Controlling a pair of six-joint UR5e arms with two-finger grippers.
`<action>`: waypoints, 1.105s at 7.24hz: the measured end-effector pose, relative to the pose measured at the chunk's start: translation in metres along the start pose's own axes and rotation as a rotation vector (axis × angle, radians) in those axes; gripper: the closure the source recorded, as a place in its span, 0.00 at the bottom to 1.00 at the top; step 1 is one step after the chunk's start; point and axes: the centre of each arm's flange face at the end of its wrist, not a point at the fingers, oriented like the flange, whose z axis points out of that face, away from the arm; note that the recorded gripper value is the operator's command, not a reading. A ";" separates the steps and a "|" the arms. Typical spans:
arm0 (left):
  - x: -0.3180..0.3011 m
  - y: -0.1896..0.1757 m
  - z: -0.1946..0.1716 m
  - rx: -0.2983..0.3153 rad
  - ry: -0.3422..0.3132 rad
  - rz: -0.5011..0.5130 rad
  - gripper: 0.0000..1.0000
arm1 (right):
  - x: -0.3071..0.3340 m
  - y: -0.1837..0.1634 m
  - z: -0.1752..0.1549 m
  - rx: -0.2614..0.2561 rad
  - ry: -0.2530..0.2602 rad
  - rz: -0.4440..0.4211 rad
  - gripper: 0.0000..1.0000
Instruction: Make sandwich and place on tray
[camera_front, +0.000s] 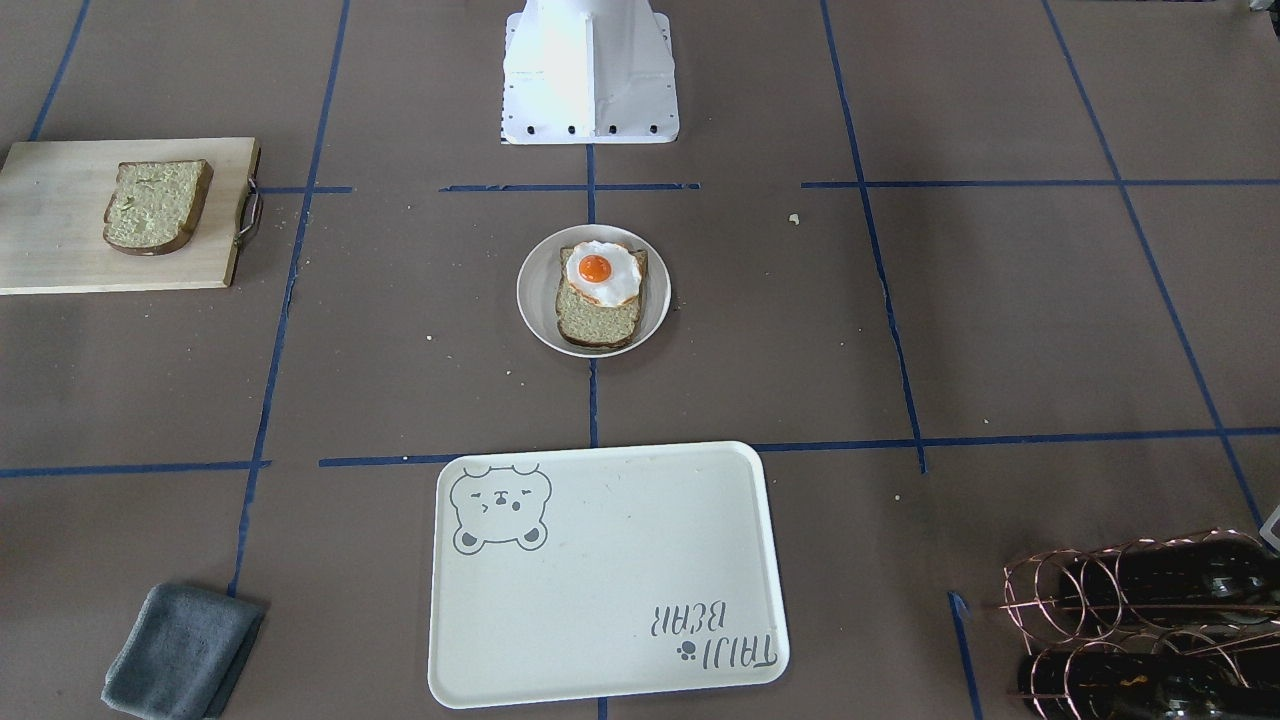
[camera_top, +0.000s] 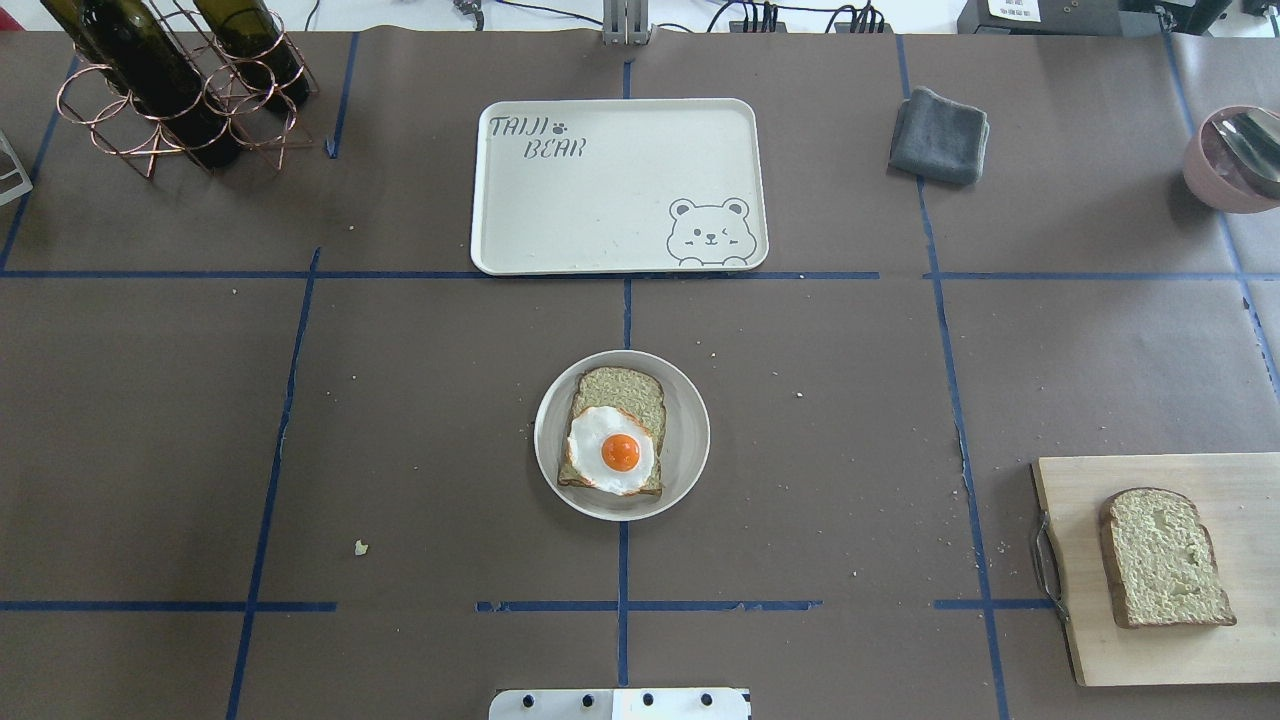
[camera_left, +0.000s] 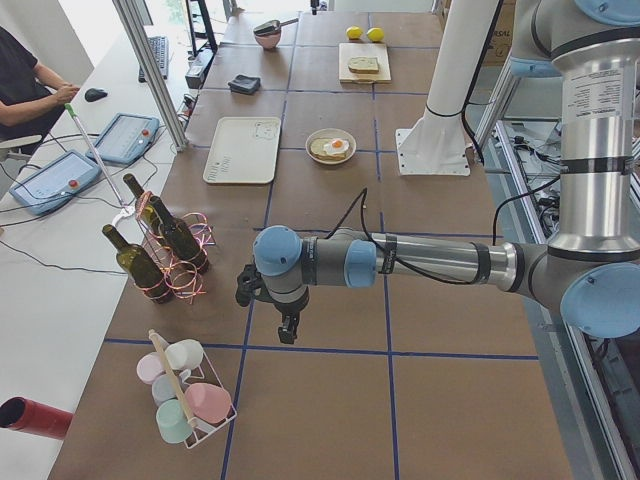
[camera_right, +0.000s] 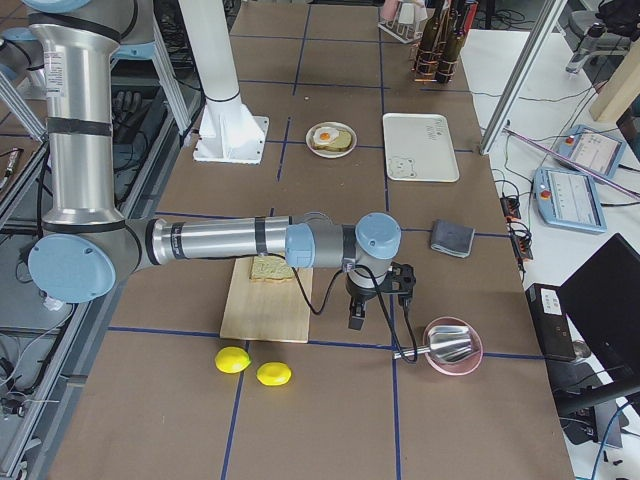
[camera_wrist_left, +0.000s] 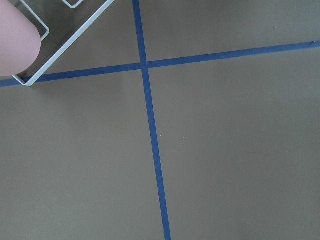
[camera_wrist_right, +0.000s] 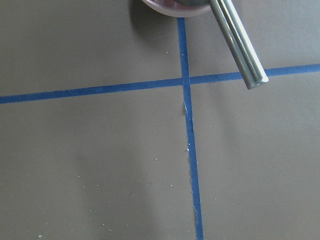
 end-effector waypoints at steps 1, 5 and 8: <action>0.003 -0.001 -0.002 0.005 0.000 0.006 0.00 | 0.000 0.000 0.000 0.000 0.000 0.002 0.00; 0.017 -0.006 -0.006 0.014 0.000 0.035 0.00 | -0.002 0.001 0.002 -0.005 -0.019 0.014 0.00; 0.022 -0.009 -0.007 0.039 0.006 0.071 0.00 | -0.021 0.001 0.009 -0.021 -0.068 -0.025 0.00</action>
